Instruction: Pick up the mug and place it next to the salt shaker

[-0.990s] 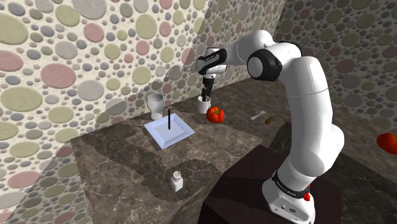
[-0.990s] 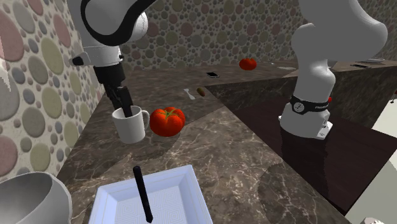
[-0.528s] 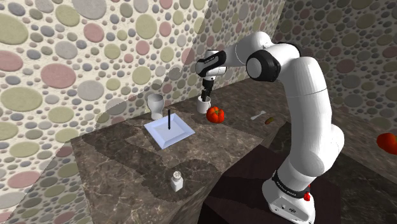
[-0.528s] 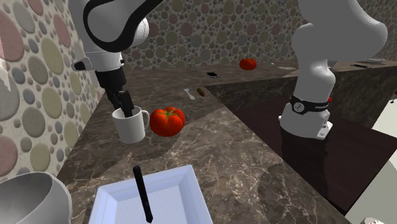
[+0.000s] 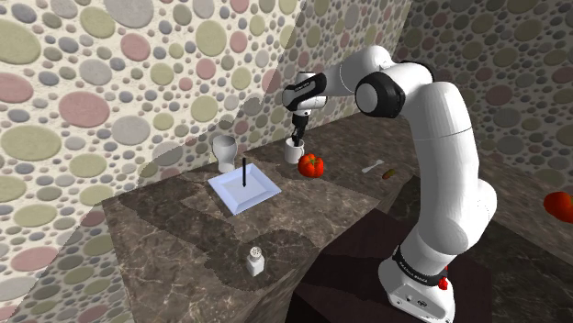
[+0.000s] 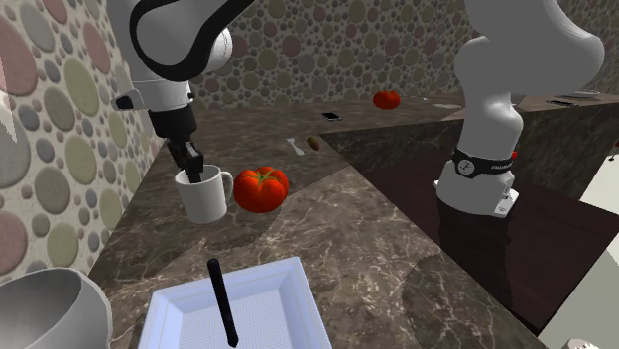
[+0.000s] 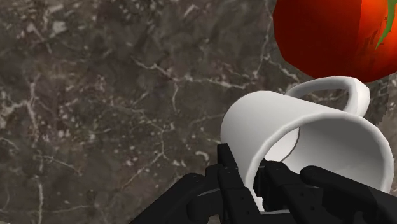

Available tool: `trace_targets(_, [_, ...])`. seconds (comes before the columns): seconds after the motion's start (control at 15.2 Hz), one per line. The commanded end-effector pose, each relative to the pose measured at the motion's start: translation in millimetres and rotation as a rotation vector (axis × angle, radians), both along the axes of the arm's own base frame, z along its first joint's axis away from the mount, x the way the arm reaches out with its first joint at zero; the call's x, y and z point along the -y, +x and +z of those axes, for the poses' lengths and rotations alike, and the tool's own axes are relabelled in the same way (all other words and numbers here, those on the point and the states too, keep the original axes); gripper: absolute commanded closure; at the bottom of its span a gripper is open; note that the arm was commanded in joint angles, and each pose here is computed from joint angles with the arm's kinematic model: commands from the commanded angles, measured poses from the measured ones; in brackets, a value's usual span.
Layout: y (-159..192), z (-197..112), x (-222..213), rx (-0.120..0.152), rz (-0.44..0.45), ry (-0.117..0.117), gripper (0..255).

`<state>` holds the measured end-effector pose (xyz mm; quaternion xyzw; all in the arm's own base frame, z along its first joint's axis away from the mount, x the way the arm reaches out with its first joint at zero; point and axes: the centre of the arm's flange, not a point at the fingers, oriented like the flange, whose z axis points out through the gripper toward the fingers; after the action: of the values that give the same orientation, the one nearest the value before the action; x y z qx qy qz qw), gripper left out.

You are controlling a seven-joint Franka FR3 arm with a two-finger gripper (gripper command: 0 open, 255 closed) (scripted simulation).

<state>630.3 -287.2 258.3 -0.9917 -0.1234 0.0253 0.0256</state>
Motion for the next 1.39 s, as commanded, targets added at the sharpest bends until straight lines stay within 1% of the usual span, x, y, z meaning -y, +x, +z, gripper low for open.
trace_targets(0.0, [0.0,0.0,0.0,0.0,0.0,0.0,255])
trace_targets(0.2, [0.0,-0.1,0.0,0.0,0.0,0.0,255])
trace_targets(1.32, [0.0,89.7,0.0,0.0,0.0,0.0,255])
